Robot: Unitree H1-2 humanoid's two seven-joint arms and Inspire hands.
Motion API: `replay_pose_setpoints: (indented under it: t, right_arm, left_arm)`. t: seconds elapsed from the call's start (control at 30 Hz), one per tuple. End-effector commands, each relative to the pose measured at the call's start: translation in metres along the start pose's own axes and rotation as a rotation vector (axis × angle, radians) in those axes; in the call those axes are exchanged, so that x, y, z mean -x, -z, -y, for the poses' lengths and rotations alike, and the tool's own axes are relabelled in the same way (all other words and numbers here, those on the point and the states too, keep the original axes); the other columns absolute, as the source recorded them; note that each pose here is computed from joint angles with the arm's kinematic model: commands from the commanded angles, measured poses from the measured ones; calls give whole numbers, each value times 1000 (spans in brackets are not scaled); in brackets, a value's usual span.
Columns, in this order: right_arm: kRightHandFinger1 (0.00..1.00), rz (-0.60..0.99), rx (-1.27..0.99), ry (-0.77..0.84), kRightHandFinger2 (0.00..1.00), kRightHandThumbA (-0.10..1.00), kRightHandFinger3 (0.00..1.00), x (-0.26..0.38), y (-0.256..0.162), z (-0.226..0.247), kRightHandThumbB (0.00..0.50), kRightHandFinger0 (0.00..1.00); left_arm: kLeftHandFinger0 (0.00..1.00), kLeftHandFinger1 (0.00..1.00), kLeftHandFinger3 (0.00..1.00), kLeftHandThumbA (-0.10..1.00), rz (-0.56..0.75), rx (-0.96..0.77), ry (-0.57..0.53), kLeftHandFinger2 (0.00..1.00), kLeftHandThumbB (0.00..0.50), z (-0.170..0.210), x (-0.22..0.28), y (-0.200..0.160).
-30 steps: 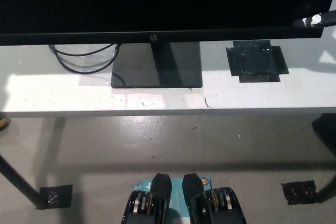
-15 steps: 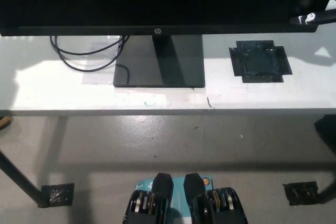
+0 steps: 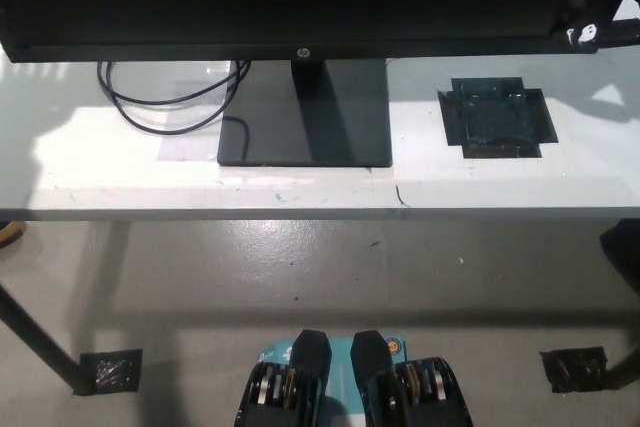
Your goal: The monitor is placed at the center of the table and the robot uses both its hand to grab the left and right sides of the monitor to tilt the angle of the monitor downwards
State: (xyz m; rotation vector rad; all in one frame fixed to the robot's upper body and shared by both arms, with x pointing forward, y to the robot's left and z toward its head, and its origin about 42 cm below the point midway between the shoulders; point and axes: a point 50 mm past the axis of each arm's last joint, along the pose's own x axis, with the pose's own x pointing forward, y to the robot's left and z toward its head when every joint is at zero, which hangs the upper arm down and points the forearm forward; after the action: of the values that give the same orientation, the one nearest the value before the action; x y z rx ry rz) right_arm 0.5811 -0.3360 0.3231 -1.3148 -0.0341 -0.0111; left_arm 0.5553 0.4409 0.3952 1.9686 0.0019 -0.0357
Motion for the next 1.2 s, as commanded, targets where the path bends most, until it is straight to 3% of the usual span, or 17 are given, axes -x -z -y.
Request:
replay_pose_setpoints:
  t: [0.0,0.07,0.1,0.13,0.17,0.27,0.3,0.37,0.5,0.6,0.67,0.8,0.83,0.9,1.0,1.03,1.17]
  right_arm:
    - [1000,221,318,641,1000,619,1000,-20,-119,99,496,1000]
    - [1000,257,107,559,1000,673,1000,-21,-117,91,500,1000]
    - [1000,298,-56,464,1000,732,1000,-19,-110,84,500,1000]
    - [1000,298,-56,464,1000,732,1000,-19,-110,84,500,1000]
    - [1000,329,-168,376,1000,732,1000,-17,-98,75,491,1000]
    - [1000,348,-216,343,1000,732,1000,-15,-93,72,493,1000]
    - [1000,376,-314,240,1000,776,1000,3,-58,58,500,1000]
    - [1000,382,-381,212,1000,850,1000,27,-16,51,500,1000]
    - [1000,358,-432,244,1000,883,1000,54,34,58,495,1000]
    - [1000,357,-438,241,1000,885,1000,56,33,58,497,1000]
    - [1000,342,-533,303,1000,930,1000,99,81,84,469,1000]
    - [1000,357,-568,310,1000,916,1000,111,85,89,461,1000]
    - [1000,399,-631,318,1000,896,1000,151,105,105,485,1000]
    - [1000,417,-664,285,1000,800,1000,175,115,113,497,1000]
    - [1000,419,-667,277,1000,782,1000,181,116,114,500,1000]
    - [1000,420,-686,285,1000,705,1000,195,118,114,500,1000]
    - [1000,441,-813,376,1000,648,1000,239,124,110,499,1000]
  left_arm:
    - [1000,1000,1000,811,-13,-273,-519,1000,499,-127,-26,-51]
    - [1000,1000,1000,788,2,-143,-484,1000,500,-117,-27,-51]
    - [1000,1000,1000,849,28,49,-402,1000,473,-101,-25,-42]
    - [1000,1000,1000,851,28,49,-402,1000,473,-101,-25,-42]
    - [1000,1000,1000,876,38,177,-344,1000,451,-87,-22,-36]
    - [1000,1000,1000,885,45,235,-321,1000,451,-81,-21,-33]
    - [1000,1000,1000,879,49,422,-296,1000,477,-45,-10,-19]
    - [1000,1000,1000,910,58,589,-285,1000,479,-9,5,-2]
    - [1000,1000,1000,892,47,807,-307,1000,500,24,31,21]
    - [1000,1000,1000,892,49,816,-307,1000,500,23,33,20]
    - [1000,1000,1000,873,100,897,-354,1000,382,40,77,38]
    - [1000,1000,1000,869,109,922,-365,1000,379,40,88,39]
    - [1000,1000,1000,956,123,930,-411,1000,411,39,118,44]
    - [1000,1000,1000,968,151,958,-433,1000,384,43,136,42]
    - [1000,1000,1000,959,157,970,-437,1000,377,44,141,41]
    - [1000,1000,1000,977,177,972,-454,1000,343,46,152,36]
    - [1000,1000,1000,1000,238,993,-510,1000,375,49,189,11]
